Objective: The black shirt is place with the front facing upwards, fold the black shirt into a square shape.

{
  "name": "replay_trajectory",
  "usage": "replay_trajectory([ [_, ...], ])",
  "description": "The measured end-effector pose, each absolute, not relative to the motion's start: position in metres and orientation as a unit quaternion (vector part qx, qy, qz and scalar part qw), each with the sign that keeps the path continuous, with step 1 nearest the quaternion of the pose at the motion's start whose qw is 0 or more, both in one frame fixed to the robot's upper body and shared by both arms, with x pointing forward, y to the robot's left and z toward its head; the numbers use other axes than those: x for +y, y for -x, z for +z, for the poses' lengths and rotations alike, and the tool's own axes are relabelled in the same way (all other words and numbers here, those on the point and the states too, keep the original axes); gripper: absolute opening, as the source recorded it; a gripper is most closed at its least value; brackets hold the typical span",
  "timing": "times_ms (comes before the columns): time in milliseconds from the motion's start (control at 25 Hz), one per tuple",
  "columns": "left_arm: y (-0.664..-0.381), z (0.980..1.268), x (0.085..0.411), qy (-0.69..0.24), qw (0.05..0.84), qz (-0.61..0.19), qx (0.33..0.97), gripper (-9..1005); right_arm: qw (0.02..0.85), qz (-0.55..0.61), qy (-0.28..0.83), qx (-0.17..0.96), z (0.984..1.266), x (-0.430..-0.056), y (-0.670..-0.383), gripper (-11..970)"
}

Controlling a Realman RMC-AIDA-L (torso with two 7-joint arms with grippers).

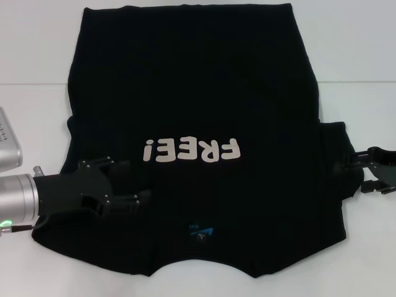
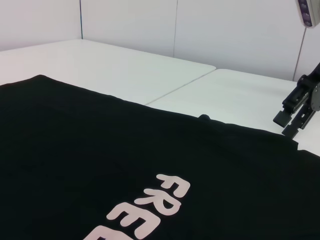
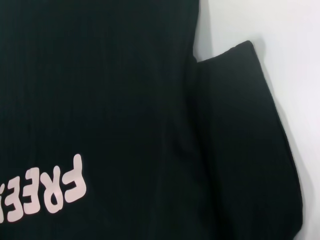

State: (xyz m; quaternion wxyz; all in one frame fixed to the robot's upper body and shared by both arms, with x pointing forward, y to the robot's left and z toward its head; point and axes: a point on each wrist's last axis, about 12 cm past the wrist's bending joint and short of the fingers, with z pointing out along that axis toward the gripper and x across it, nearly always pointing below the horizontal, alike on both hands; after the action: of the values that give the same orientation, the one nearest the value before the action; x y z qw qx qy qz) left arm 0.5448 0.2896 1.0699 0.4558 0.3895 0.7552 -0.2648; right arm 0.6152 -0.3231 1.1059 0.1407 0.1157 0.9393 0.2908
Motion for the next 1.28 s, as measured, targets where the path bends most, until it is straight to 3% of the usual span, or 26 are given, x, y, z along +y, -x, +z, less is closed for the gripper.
replay_trajectory([
  [1280, -0.544, 1.0675, 0.2889, -0.384, 0.456, -0.263, 0.759, 834, 0.158, 0.286, -0.123, 0.937, 1.0983, -0.3185, -0.6185, 882],
])
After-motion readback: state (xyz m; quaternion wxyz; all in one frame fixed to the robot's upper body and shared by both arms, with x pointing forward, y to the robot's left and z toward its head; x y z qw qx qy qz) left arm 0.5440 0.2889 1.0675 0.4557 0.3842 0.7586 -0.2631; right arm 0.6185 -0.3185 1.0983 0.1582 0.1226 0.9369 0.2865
